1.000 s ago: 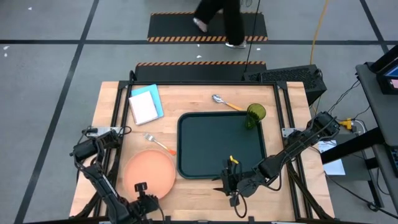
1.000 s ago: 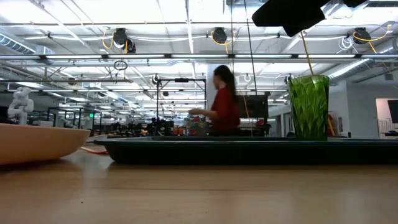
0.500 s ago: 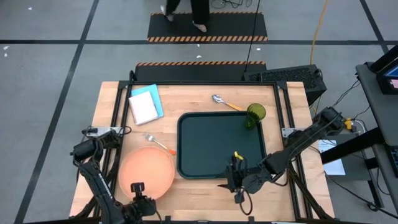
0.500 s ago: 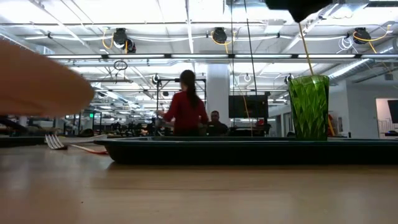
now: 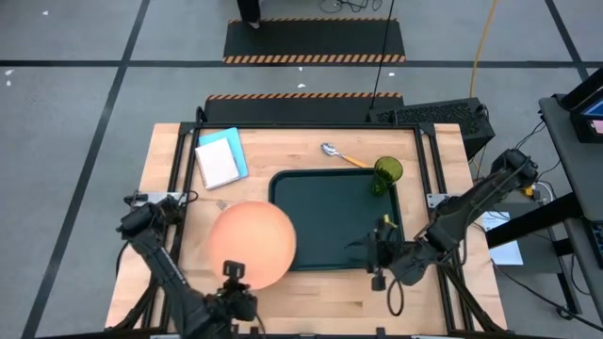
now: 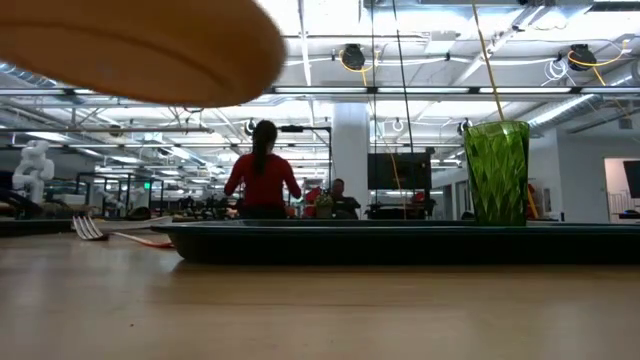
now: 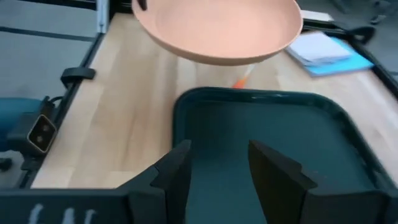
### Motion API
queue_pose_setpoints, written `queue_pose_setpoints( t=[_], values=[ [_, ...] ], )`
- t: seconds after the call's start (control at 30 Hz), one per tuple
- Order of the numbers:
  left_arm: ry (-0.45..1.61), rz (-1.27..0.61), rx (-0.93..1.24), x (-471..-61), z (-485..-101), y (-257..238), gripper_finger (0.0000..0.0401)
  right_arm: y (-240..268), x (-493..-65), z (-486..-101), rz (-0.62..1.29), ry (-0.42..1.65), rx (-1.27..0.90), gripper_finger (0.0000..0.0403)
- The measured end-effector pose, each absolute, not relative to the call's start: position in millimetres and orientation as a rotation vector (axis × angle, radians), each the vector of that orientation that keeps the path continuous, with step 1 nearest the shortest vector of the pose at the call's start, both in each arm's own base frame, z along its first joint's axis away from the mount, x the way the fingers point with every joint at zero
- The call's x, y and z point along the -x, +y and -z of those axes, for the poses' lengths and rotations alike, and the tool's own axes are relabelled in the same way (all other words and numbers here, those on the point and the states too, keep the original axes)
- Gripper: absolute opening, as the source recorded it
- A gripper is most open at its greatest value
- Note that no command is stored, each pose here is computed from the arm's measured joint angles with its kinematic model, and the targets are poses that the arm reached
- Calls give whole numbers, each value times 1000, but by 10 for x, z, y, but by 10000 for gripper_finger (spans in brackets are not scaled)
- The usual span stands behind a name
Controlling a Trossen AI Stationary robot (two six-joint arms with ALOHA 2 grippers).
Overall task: Pick and place plate/cup/fork/spoon on tray
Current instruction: Put the orange plate on the green tray
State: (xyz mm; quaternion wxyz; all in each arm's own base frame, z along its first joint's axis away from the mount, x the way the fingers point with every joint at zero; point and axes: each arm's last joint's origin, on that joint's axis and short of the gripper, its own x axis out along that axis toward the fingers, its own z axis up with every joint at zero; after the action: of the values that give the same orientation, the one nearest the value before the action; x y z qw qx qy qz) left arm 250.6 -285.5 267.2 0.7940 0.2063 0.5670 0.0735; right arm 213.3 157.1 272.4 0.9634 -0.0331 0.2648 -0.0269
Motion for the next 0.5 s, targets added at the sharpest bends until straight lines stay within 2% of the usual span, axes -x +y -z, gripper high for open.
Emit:
queue_pose_setpoints(
  t=[0.3, 0.5],
  values=[
    [1157, -114, -512, -3104, -2856, -2422, 11, 1585, -1855, -2745, 104, 575, 62, 150],
    [1041, -96, -499, -3576, -2901, -2068, 7, 1636, -1775, -2743, 84, 584, 40, 111]
  ],
)
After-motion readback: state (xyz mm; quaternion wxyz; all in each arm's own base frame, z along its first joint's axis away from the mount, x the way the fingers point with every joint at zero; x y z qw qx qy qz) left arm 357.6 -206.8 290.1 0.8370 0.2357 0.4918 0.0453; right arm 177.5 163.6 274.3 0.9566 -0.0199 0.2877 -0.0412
